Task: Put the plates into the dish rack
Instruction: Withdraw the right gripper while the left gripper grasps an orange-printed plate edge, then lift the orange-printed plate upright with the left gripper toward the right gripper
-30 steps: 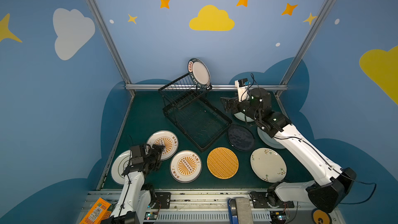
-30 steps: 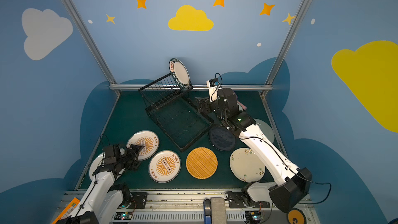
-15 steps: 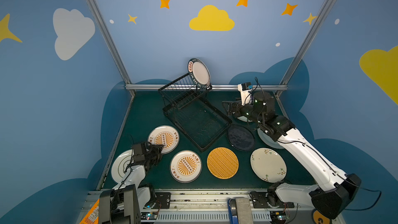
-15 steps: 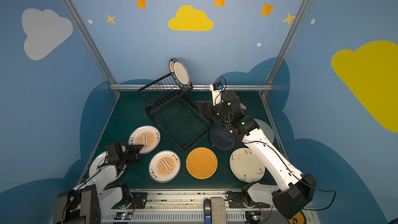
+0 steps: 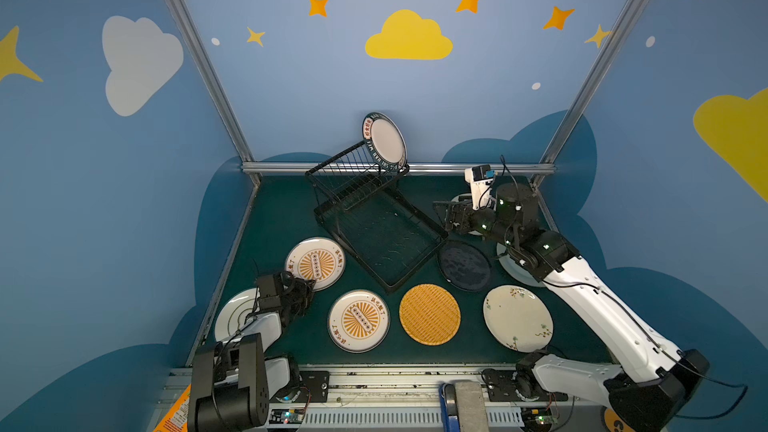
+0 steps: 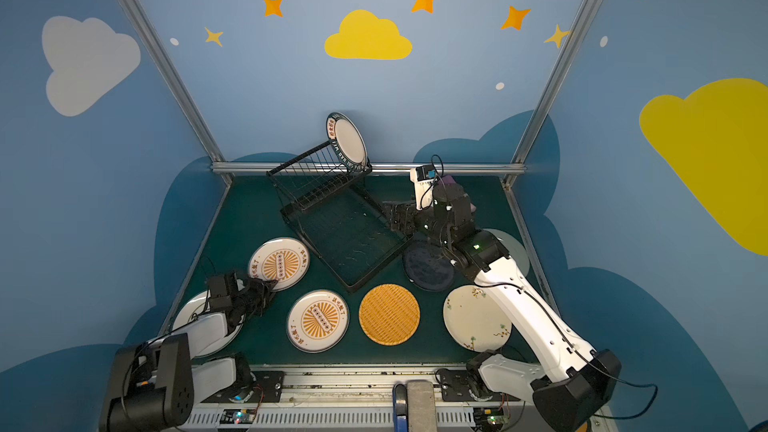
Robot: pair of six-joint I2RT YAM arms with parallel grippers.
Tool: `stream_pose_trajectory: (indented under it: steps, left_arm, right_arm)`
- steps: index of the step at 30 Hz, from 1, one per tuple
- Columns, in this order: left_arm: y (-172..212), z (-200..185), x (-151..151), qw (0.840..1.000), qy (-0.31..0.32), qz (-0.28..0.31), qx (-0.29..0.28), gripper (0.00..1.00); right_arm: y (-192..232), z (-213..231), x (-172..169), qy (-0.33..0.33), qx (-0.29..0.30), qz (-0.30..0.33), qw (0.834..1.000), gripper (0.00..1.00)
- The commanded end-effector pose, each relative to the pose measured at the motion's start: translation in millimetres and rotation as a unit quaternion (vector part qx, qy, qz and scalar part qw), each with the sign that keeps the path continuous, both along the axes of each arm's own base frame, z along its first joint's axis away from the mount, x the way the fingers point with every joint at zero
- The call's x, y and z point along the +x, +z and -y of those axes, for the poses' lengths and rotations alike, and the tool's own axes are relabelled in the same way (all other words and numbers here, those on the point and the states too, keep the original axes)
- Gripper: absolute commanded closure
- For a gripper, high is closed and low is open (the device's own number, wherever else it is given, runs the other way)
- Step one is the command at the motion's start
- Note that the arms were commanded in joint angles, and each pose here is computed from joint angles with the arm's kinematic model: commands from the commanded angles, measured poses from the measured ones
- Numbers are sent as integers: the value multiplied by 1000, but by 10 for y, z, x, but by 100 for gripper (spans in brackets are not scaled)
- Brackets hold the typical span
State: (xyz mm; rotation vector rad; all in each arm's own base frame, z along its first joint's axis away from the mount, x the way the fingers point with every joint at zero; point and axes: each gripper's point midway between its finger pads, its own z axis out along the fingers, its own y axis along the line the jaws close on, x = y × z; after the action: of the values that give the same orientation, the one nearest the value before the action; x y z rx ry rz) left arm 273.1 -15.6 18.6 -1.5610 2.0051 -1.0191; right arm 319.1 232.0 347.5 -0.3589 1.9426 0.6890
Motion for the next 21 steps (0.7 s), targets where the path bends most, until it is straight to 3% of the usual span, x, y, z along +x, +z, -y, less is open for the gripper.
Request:
stream_pose_trajectory:
  steps: [1, 3, 12, 21]
  left_arm:
    - [-350, -112, -248, 996, 32, -79, 23, 78]
    - [-361, -111, -248, 996, 33, -82, 21, 84]
    - [-247, -165, -229, 995, 40, -79, 35, 90]
    - [252, -375, -321, 992, 85, -43, 79, 96]
  right_arm:
    - [23, 30, -70, 4, 9, -3, 1000, 9]
    - [13, 37, -83, 4, 9, -5, 1000, 9]
    - [18, 68, -119, 2, 8, -3, 1000, 9]
    - [-30, 17, -105, 9, 9, -13, 1000, 9]
